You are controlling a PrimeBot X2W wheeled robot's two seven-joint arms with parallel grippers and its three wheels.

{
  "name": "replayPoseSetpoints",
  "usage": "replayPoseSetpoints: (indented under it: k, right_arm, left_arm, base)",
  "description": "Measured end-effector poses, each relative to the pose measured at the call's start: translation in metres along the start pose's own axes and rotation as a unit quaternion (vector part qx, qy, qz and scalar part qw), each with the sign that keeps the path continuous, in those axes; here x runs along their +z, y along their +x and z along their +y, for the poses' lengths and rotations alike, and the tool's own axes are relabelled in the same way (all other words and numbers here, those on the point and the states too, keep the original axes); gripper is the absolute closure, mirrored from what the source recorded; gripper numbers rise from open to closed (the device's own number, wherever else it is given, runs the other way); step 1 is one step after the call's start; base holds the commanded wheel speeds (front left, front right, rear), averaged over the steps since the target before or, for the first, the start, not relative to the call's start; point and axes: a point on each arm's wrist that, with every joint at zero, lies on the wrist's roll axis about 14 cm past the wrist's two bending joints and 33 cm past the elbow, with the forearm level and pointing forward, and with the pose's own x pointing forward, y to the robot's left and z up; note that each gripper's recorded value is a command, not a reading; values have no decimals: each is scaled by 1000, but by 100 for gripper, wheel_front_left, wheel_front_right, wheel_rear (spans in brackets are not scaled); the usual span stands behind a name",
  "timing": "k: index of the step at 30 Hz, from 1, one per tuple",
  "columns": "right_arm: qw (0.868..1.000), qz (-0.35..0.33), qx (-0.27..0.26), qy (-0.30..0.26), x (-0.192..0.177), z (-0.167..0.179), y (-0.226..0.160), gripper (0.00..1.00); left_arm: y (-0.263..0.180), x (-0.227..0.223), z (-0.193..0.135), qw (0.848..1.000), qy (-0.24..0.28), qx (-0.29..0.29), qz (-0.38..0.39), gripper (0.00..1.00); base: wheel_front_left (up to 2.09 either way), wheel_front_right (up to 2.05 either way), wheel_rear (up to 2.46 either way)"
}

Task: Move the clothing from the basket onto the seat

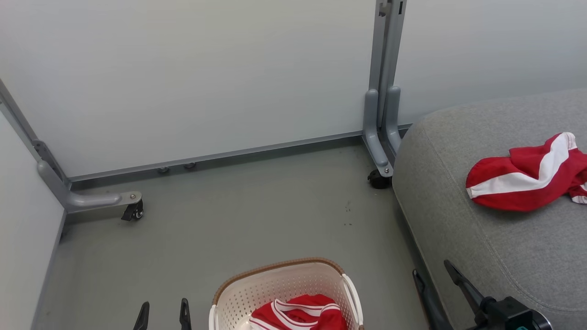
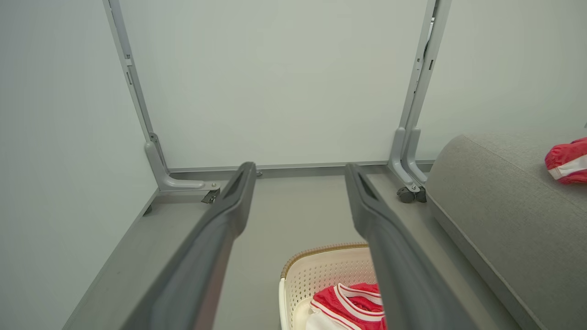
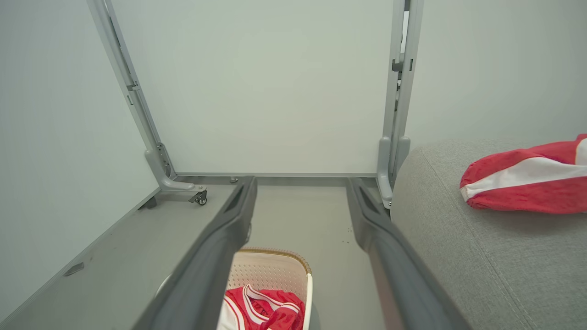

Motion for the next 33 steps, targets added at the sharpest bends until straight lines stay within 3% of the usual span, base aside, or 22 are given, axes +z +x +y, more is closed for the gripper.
replayPoseSetpoints:
  k: [11, 19, 25, 33]
  right_arm:
    - [1000, 14, -1, -4, -6, -4, 6, 0]
    - [999, 27, -12, -19, -11, -22, 21, 0]
    - [999, 9, -26, -35, -2, -42, 57, 0]
    - [999, 9, -30, -42, -16, -57, 112, 0]
  left_arm:
    - [9, -9, -7, 1000, 2, -13, 16, 0]
    - [32, -30, -32, 996, 4, -70, 49, 0]
    - [72, -46, -53, 990, 17, -127, 64, 0]
    - [129, -98, -82, 966, 61, -226, 113, 0]
  base:
    - [0, 0, 0]
    - [0, 0, 0]
    - [0, 0, 0]
    - [0, 0, 0]
